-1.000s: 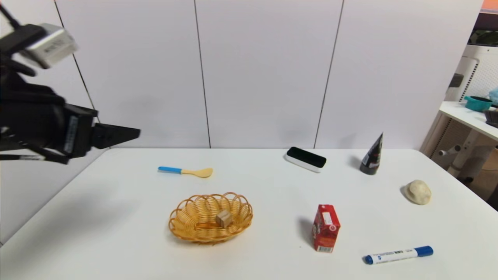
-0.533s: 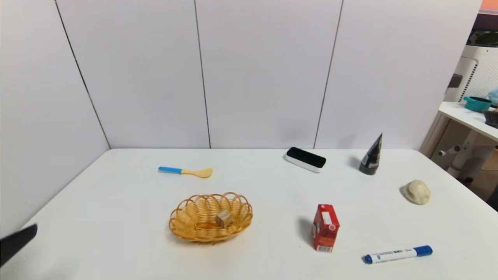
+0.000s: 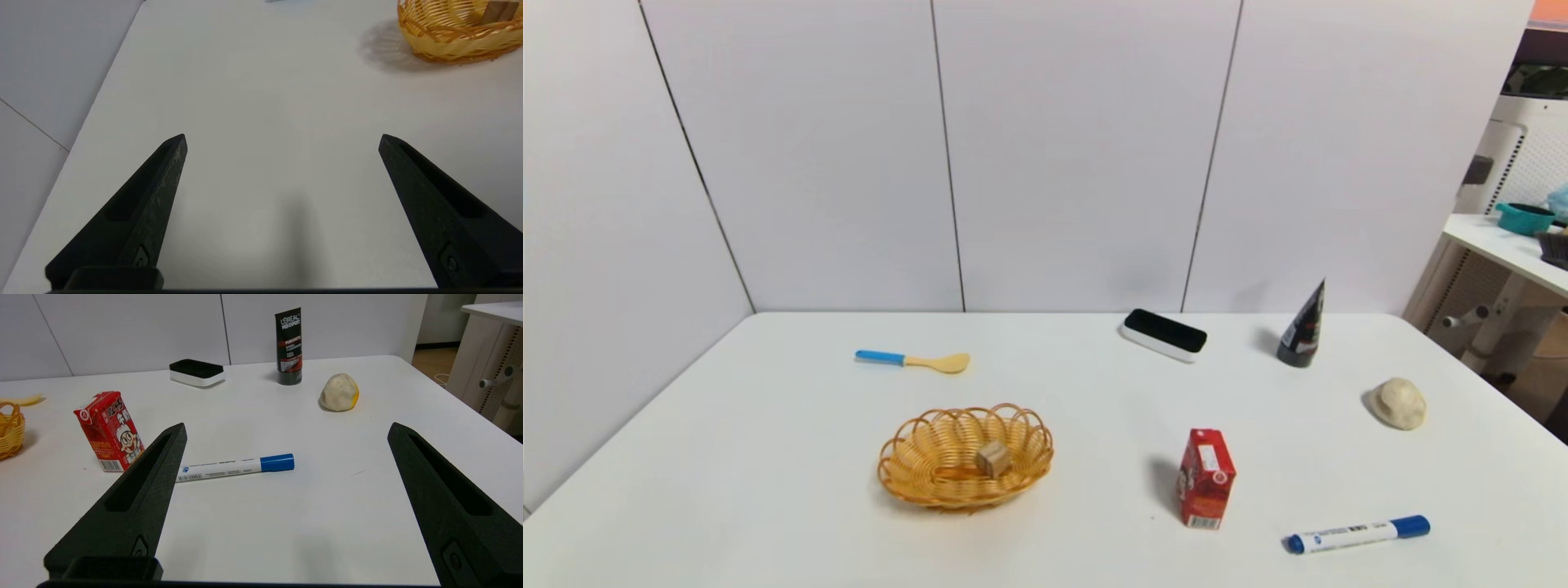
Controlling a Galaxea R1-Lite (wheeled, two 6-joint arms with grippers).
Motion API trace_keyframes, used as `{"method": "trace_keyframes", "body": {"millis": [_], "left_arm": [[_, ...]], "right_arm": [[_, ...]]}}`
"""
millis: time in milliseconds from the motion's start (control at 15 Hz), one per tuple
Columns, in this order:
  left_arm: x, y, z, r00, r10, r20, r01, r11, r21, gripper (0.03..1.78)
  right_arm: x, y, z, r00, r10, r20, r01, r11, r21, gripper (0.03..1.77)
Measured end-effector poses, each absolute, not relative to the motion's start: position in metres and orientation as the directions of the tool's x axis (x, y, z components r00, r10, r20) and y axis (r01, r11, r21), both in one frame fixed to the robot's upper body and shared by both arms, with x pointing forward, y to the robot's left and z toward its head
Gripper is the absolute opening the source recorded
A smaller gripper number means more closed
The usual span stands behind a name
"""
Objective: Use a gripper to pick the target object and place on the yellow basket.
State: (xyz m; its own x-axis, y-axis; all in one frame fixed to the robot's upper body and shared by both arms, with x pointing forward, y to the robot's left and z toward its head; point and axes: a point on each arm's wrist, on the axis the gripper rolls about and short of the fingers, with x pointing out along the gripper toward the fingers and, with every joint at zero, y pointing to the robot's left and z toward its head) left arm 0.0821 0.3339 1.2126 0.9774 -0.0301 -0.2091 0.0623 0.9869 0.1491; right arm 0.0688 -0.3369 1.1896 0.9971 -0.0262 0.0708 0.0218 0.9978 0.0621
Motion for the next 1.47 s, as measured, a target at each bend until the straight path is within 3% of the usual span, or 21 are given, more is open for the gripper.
{"method": "trace_keyframes", "body": {"millis": [267,533,1467], "left_arm": [[0.076,0.334,1.188,0.996,-0.026,-0.089,0.037,0.992,0.119,1.69],[0.07,0.334,1.186,1.0,-0.015,0.012,0.015,1.0,-0.011,1.69],[0.069,0.335,1.185,0.999,0.013,0.03,-0.012,0.999,-0.049,1.69]], "right_arm": [[0.069,-0.337,1.19,0.997,-0.026,0.071,0.022,0.998,0.063,1.7],[0.069,-0.337,1.19,0.997,-0.027,0.071,0.022,0.998,0.062,1.7],[0.069,-0.337,1.19,0.997,-0.027,0.072,0.023,0.998,0.062,1.7]]}}
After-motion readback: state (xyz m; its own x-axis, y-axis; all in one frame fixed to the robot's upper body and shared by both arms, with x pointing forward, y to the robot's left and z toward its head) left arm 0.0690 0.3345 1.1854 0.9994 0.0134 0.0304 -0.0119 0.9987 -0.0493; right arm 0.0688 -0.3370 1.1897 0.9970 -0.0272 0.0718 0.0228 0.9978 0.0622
